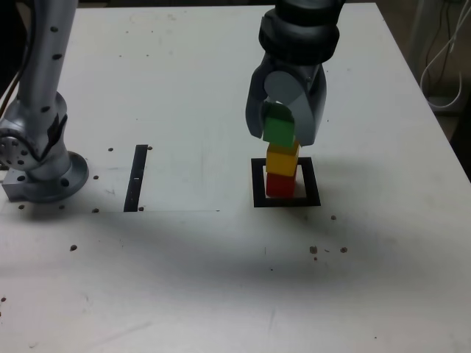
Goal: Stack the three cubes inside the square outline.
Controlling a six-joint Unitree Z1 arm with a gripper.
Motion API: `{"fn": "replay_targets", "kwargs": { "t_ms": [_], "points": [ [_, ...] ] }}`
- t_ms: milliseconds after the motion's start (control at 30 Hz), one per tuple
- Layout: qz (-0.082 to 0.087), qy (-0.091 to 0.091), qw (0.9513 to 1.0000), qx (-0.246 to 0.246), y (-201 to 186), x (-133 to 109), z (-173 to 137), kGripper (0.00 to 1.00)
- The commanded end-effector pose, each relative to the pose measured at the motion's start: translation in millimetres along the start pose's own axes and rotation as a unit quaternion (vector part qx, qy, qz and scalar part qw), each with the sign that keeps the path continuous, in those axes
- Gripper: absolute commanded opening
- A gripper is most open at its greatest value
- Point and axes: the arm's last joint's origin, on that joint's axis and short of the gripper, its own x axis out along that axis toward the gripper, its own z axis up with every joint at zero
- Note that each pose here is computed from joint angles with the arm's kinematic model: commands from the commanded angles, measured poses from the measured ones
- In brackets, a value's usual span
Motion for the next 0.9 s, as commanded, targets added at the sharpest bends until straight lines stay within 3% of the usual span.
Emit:
{"fn": "replay_targets", "kwargs": {
  "t_ms": [0, 300, 467, 733, 867],
  "points": [
    [-0.002, 0.005, 1.0000, 0.000, 0.1, 3.4, 1.4, 0.48],
    [-0.007, 0.010, 0.9999, -0.003, 1.7, 10.5, 2.4, 0.52],
    [0.000, 0.007, 1.0000, -0.005, 3.3, 10.1, 2.2, 0.54],
    [0.004, 0.001, 1.0000, -0.007, 5.0, 11.0, 2.6, 0.89],
    [0.004, 0.001, 1.0000, -0.007, 5.1, 11.3, 2.5, 0.96]
  ]
}}
